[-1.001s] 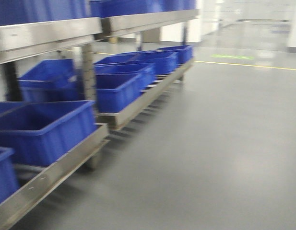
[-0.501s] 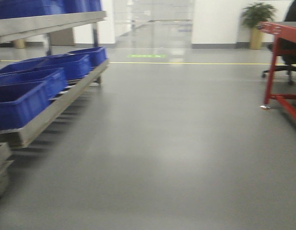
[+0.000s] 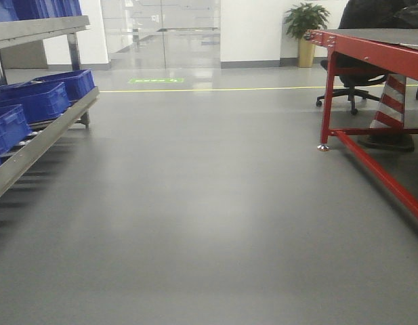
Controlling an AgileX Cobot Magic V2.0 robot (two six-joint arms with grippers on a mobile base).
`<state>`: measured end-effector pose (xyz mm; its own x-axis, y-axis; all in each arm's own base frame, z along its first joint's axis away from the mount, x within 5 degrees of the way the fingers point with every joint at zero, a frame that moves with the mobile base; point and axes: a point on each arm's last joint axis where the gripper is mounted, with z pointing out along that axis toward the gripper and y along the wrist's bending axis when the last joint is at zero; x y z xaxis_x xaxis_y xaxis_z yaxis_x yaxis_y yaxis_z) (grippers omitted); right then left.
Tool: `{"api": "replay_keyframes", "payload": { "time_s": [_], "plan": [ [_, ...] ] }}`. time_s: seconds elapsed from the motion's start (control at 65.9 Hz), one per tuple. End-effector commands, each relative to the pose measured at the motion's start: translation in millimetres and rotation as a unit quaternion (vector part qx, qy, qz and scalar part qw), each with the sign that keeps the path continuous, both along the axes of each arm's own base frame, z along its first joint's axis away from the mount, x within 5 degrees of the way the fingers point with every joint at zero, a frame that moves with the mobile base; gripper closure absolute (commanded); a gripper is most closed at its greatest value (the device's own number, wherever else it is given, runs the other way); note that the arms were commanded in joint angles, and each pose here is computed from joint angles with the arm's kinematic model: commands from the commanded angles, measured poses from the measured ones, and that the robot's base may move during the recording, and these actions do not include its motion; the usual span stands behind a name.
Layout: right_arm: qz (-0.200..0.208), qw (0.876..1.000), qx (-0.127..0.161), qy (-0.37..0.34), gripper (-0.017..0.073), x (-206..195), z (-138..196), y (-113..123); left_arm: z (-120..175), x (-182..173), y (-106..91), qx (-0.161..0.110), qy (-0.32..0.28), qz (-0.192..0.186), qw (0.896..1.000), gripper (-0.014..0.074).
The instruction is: Move two blue bins to right shelf middle
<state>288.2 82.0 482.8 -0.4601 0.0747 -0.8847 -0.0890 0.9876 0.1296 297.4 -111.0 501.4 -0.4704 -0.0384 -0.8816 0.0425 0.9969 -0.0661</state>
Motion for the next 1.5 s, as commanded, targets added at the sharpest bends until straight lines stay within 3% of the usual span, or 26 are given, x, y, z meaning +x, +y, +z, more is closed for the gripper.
{"api": "replay_keyframes", "payload": {
  "time_s": [0.0, 1.487],
  "plan": [
    [0.008, 0.999, 0.0, -0.035, 0.0721, -3.2, 10.9, -0.4, 9.6, -2.9, -0.1, 0.001, -0.031, -0.008, 0.999, 0.0704],
    [0.008, 0.999, 0.0, -0.035, 0.0721, -3.2, 10.9, -0.4, 9.4, -1.9, 0.6, 0.007, -0.033, -0.004, 0.999, 0.0704]
  ]
}}
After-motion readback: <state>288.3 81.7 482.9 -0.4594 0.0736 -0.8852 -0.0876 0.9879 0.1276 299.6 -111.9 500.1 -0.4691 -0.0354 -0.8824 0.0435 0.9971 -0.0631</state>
